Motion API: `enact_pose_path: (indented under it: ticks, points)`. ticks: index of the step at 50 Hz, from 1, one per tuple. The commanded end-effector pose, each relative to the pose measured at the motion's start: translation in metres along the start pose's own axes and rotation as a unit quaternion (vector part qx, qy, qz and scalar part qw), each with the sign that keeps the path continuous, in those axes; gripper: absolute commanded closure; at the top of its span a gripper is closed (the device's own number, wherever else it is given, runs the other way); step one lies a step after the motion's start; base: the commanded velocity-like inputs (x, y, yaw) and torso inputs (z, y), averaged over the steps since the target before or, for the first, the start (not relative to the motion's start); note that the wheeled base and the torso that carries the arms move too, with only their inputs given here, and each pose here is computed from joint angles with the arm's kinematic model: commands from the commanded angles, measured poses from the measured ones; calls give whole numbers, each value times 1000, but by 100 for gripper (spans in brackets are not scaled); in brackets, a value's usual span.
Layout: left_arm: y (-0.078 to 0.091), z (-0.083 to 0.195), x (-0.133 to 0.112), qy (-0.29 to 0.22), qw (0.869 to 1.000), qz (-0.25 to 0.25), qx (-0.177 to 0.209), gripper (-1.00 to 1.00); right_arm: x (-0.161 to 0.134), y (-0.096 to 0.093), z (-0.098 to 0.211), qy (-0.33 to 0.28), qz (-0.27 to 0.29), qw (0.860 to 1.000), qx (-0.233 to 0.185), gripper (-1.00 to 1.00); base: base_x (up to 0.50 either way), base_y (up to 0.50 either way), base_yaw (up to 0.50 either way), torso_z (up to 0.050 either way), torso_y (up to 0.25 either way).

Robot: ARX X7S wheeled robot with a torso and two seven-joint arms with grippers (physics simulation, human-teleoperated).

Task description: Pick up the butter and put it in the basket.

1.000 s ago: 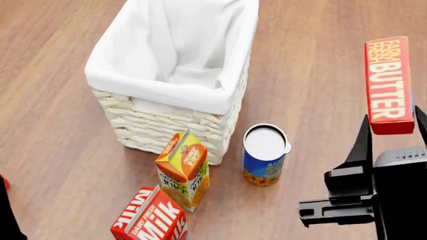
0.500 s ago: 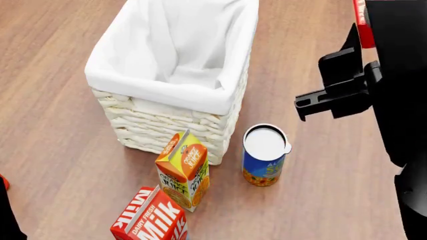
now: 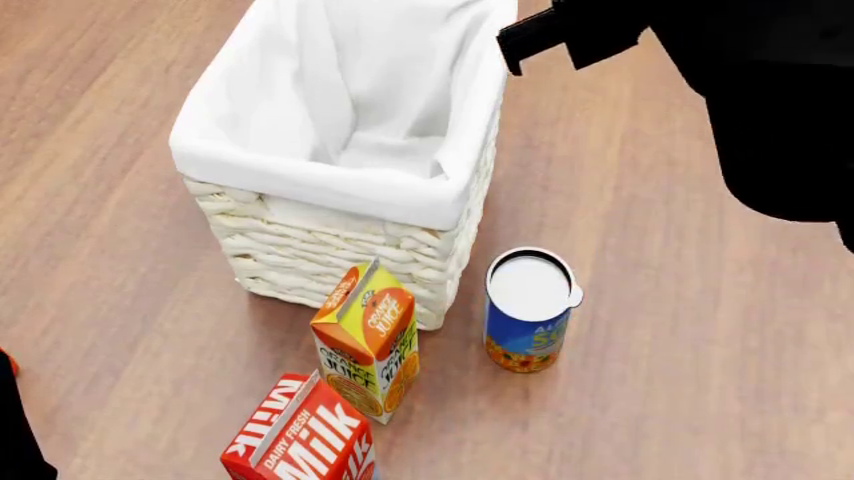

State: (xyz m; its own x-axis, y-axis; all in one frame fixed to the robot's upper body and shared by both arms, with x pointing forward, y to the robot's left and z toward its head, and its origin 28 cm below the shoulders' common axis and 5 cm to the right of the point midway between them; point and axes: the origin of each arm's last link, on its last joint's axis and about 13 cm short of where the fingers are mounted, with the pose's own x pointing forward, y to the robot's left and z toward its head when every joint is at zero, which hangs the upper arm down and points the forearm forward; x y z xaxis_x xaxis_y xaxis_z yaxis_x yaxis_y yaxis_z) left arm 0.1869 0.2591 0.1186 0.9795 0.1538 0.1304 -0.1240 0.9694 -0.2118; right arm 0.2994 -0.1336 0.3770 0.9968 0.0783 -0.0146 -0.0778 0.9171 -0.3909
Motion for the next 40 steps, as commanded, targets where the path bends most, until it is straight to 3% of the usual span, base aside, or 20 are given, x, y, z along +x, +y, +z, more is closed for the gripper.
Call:
enact_pose_path:
  ticks: [1,7,22,32,40]
  points:
    - [0,0,0,1,1000,2,-2,-100,33,9,31,9,70,997,0,100,0,0,0,0,0]
    - [-1,0,-2,3,1000,3,-2,-100,46,22,47,24,139,990,19,100,0,0,0,0,2]
    - [-1,4,-3,0,1000,5,-5,-100,59,39,74,55,230,969,67,100,0,0,0,1,1]
    - [-1,7,-4,-2,1000,11,-10,-100,79,48,80,68,237,966,81,100,0,0,0,0,2]
    - [0,10,-7,-3,1000,13,-12,-100,83,58,76,97,236,964,68,100,0,0,0,1,1]
